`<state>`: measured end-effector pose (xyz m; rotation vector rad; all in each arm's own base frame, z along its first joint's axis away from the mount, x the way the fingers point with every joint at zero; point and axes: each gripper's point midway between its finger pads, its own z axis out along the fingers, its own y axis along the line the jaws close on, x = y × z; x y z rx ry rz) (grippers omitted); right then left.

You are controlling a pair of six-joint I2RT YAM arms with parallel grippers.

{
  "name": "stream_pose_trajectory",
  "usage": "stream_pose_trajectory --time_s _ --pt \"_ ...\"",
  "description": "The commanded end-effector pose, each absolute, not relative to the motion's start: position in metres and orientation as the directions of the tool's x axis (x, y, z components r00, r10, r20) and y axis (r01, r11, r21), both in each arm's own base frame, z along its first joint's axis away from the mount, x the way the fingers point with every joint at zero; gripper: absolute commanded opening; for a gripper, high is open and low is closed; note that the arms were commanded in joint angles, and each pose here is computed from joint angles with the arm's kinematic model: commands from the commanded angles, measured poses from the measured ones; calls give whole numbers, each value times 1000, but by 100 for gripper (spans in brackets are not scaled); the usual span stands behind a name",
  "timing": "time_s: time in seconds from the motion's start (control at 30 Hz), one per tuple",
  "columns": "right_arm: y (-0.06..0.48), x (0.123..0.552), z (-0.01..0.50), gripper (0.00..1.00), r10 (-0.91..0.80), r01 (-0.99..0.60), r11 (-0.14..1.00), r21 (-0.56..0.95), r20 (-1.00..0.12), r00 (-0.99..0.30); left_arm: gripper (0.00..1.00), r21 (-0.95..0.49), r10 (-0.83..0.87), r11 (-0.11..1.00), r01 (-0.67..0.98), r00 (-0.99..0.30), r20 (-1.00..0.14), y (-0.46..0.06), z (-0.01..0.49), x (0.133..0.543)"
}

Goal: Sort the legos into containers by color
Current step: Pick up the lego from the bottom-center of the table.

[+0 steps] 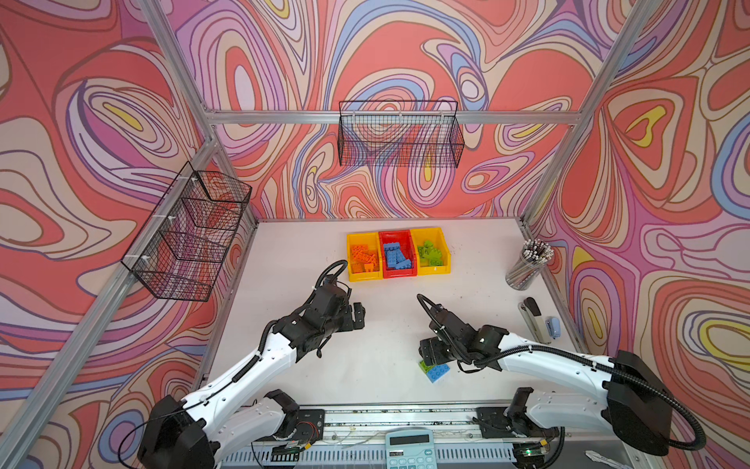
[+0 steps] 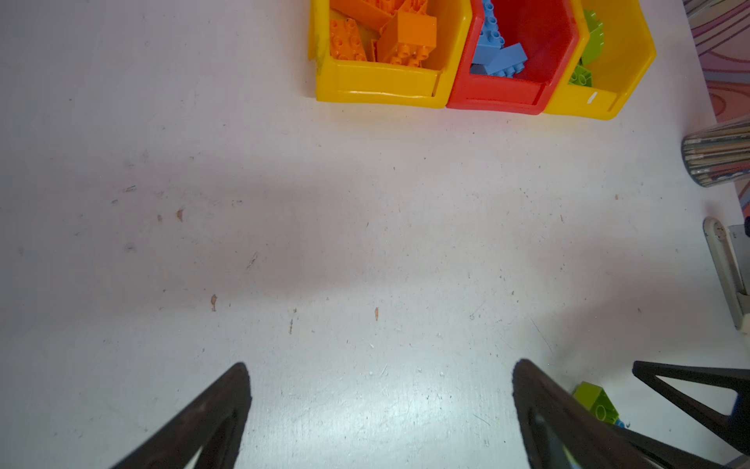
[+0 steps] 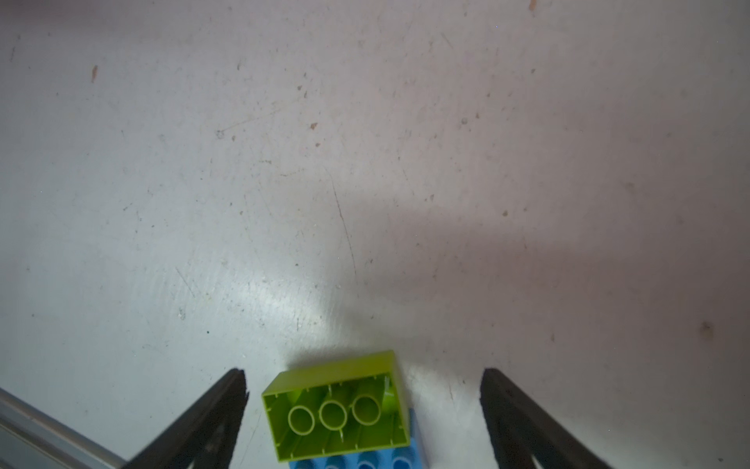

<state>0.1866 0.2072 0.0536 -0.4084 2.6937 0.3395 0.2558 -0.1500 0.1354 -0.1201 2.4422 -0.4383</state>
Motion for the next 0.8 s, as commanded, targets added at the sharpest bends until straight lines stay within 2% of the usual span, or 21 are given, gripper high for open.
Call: stream_pose_trajectory --time_s 0.0,0.23,0.43,0.53,0.7,0.77 --pt "219 179 47 94 -281 -375 908 189 -390 -877 100 -334 -232 942 -39 -795 -561 -136 124 242" --pt "223 172 37 92 -318 -394 906 156 -364 -875 100 -348 -258 935 -61 -792 -553 -127 119 230" --pt "220 173 27 85 -331 -386 917 105 -344 -879 100 -355 -268 932 -70 -792 -548 -124 118 225" --pt "218 176 25 78 -338 -378 924 54 -342 -877 100 -361 -273 930 -69 -788 -552 -123 119 223" --pt "214 185 29 61 -342 -363 932 -8 -361 -868 100 -366 -276 928 -66 -782 -559 -121 122 221" --pt "214 189 36 58 -339 -359 933 -20 -380 -860 100 -365 -277 928 -67 -781 -560 -120 122 221"
